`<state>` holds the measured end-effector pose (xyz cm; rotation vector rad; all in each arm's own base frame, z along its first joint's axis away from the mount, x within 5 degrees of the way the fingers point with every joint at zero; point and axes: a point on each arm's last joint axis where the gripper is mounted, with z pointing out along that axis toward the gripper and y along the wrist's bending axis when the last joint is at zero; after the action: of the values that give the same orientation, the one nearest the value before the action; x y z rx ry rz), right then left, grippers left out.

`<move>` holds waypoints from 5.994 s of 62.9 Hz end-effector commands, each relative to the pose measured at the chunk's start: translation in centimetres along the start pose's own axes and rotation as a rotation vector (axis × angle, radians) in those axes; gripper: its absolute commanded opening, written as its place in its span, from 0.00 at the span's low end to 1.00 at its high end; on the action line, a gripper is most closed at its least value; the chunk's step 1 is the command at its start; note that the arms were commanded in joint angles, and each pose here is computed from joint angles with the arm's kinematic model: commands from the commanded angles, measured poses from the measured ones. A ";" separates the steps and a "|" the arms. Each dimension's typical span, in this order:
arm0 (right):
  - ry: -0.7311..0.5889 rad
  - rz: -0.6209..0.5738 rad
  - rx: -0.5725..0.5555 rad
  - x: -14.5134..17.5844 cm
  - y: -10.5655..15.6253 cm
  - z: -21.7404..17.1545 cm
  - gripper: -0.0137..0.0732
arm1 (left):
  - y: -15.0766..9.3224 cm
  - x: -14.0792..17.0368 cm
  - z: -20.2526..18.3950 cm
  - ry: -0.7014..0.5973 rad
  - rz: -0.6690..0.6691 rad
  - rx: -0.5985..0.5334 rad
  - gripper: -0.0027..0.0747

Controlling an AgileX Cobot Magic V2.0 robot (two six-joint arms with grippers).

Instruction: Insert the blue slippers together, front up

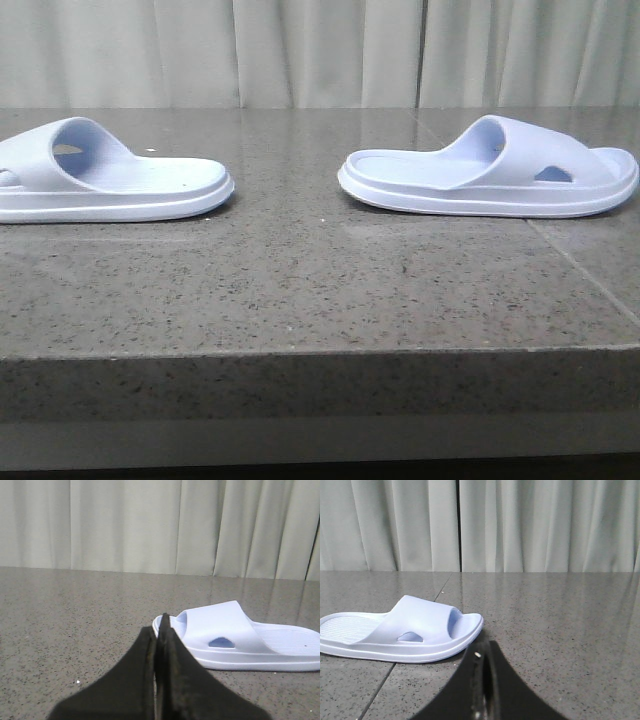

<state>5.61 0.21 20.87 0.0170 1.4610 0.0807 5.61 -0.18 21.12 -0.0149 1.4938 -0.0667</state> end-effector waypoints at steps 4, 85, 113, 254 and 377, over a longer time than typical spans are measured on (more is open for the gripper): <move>-0.123 -0.014 -0.002 -1.2 0.0 -0.2 0.08 | 0.0 -0.9 -0.2 -0.120 -0.014 0.007 0.01; 0.409 -0.013 0.033 -10.9 0.6 5.1 0.08 | -1.2 -12.8 5.4 0.363 -0.052 0.030 0.01; 0.554 -0.017 0.041 -9.6 0.5 4.9 0.43 | -0.8 -11.8 6.2 0.460 0.017 0.005 0.57; 0.552 -0.017 0.041 -9.7 0.5 4.9 0.73 | 5.2 -0.3 28.5 1.033 -0.657 0.360 0.44; 0.533 -0.008 0.037 -9.8 0.5 5.0 0.67 | -5.2 -5.8 21.9 0.819 -0.659 0.664 0.01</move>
<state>9.01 0.34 29.55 0.0224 2.0969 0.0586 27.01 -5.34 26.83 0.0625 2.2451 -1.1656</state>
